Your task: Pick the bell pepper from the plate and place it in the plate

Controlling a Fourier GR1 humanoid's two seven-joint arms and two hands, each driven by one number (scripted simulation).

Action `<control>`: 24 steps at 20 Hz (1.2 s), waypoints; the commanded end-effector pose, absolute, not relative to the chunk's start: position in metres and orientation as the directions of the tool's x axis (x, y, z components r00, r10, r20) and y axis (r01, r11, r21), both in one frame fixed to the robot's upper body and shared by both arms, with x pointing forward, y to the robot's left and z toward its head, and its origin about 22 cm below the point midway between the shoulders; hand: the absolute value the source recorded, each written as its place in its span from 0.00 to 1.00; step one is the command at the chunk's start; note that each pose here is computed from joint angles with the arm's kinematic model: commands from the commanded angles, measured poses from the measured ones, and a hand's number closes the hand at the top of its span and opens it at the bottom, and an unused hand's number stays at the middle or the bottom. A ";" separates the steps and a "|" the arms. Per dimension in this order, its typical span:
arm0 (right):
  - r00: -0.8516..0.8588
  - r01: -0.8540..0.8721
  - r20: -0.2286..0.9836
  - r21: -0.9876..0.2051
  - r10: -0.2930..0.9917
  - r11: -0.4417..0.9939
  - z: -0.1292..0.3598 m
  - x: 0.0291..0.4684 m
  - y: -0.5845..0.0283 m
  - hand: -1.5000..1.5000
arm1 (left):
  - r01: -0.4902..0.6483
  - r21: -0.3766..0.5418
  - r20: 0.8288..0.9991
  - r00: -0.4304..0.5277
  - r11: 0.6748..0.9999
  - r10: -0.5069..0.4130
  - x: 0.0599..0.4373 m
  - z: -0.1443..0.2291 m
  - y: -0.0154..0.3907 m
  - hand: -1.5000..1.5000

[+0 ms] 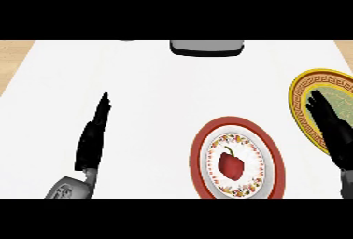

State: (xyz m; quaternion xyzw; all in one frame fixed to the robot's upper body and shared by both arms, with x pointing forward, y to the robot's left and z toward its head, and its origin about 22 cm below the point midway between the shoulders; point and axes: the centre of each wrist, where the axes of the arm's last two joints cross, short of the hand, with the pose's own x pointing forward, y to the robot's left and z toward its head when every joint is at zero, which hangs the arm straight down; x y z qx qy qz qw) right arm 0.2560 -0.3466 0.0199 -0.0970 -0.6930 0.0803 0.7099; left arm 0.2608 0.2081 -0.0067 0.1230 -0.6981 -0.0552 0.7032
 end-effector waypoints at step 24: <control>-0.297 -0.073 0.644 -0.752 0.705 0.655 0.018 0.199 -0.265 0.00 | -0.048 0.164 0.973 0.171 0.985 -0.154 0.283 0.012 0.279 0.50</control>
